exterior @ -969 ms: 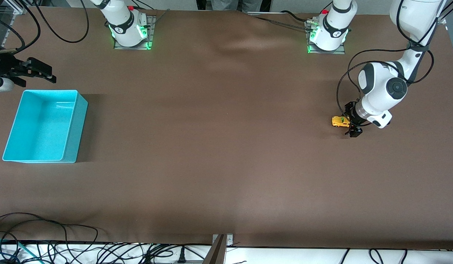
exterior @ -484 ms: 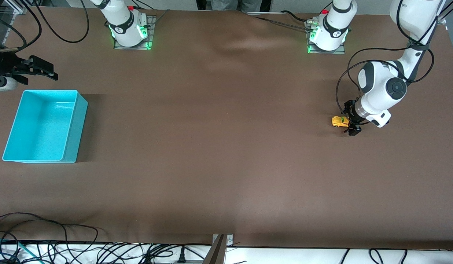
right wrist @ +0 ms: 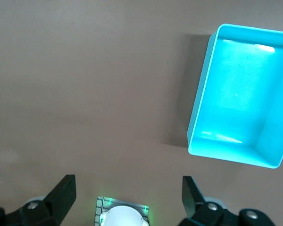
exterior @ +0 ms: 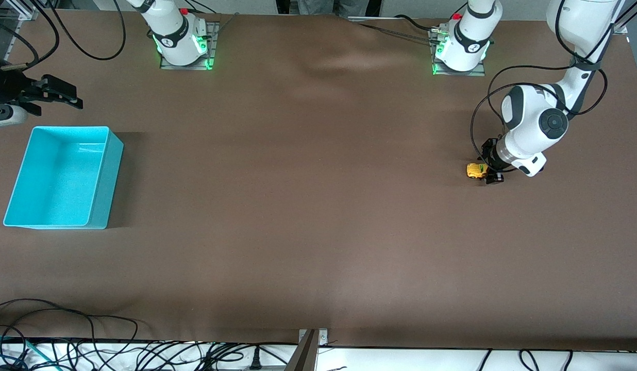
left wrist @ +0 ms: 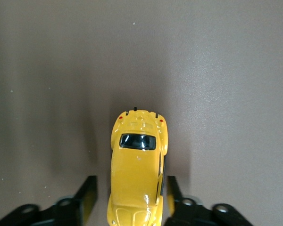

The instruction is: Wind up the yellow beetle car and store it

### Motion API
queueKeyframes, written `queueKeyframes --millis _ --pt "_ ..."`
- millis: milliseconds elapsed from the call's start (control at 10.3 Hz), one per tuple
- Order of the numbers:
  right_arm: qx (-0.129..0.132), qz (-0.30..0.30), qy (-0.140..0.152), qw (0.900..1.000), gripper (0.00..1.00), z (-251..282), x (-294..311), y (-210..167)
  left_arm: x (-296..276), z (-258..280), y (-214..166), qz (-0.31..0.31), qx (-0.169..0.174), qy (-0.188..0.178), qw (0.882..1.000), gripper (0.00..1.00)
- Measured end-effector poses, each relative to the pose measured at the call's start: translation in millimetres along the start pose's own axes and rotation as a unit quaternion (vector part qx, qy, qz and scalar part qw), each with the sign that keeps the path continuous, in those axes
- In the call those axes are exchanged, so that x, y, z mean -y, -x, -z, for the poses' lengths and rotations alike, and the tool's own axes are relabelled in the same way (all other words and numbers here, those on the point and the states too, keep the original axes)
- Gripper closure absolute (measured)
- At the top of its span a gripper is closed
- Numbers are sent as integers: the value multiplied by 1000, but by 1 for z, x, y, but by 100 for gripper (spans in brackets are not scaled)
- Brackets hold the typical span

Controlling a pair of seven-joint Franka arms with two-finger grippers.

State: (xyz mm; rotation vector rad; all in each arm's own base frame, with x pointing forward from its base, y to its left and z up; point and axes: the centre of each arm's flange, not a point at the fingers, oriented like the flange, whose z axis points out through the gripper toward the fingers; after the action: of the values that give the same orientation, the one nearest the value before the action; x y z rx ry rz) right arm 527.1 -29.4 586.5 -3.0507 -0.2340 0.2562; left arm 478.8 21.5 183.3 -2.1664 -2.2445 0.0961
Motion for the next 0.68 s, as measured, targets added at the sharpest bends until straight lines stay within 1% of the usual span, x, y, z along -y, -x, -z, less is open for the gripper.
queueKeyframes --millis 97,194,484,678 --pt "2 0 -6 1000 0 1 1 1 -1 3 -2 5 0 4 1000 55" --pt "2 1 -12 1000 0 1 3 1 -3 6 -2 10 0 7 1000 56" --pt "5 1 -13 1000 0 0 2 1 -9 14 7 5 1 17 1000 56" --pt "6 0 -14 1000 0 -1 0 1 -7 10 39 7 8 12 1000 56"
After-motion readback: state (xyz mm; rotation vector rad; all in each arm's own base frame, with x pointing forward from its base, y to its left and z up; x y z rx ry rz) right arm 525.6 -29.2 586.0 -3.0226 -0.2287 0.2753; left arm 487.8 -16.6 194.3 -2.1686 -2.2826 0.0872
